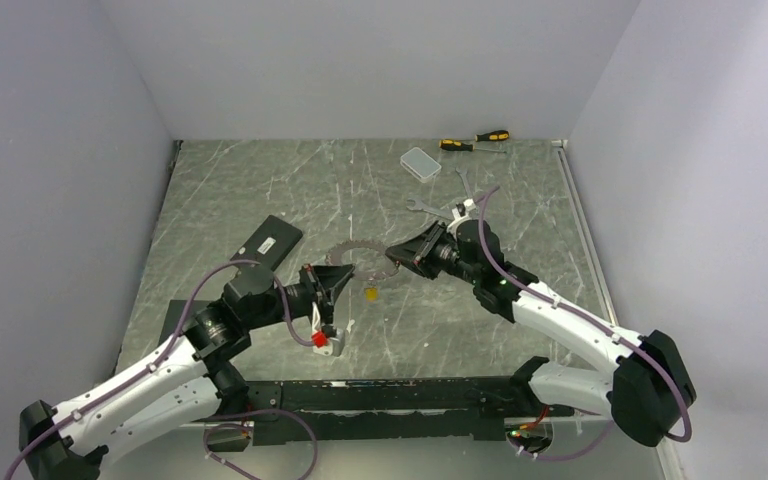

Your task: Put the keys on the keyring

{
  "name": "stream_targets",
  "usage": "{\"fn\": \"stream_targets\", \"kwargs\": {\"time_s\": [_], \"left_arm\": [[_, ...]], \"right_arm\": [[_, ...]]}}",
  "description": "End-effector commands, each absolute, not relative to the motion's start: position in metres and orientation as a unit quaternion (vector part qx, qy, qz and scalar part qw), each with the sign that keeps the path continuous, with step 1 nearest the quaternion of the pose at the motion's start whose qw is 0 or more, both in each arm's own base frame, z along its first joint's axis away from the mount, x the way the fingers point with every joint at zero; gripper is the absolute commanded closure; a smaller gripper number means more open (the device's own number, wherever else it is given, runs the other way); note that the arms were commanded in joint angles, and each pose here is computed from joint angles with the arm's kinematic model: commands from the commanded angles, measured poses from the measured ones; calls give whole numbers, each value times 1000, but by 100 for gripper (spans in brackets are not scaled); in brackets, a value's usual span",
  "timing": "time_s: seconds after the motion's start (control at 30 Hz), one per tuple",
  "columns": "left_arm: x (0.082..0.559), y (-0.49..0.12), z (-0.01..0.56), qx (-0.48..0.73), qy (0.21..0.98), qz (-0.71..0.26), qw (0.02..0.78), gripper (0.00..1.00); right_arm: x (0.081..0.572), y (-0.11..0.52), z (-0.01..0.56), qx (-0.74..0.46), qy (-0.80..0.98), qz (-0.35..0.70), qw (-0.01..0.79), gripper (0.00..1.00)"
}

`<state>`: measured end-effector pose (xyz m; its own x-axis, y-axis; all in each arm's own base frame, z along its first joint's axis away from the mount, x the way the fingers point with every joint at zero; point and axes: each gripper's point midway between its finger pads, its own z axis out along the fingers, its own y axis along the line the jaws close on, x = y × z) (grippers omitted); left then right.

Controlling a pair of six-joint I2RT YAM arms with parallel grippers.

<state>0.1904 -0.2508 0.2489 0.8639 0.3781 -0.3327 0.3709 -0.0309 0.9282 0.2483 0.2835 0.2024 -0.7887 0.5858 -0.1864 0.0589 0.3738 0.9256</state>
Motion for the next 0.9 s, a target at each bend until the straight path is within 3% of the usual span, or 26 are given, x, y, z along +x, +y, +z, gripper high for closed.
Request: {"fn": "stream_targets", "kwargs": {"time_s": [0.0,0.07,0.1,0.2,0.43,0.47,0.5,0.57,0.87], "left_arm": [[184,-248,268,696,242,12,676,100],[183,-245,266,696,245,12,675,100],[181,-243,259,703,252,8,665,94],[176,-238,248,714,268,-4,647,63],[137,-218,212,742,318,-90,583,36],[131,-213,205,748,332,-103,565,26],[126,-209,199,753,344,-113,550,5],[120,-203,191,753,365,-126,532,1],[120,-194,202,698,422,-142,561,1]], "right_arm": [[263,285,244,146,769,527,331,91],[265,284,246,128,767,523,349,98],[266,284,247,119,767,520,356,100],[267,283,250,96,763,516,377,100],[265,281,257,51,760,488,427,100],[262,282,256,41,762,479,434,100],[259,283,255,32,765,470,440,100],[245,287,250,9,768,456,450,100],[198,285,170,-2,772,453,446,100]]}}
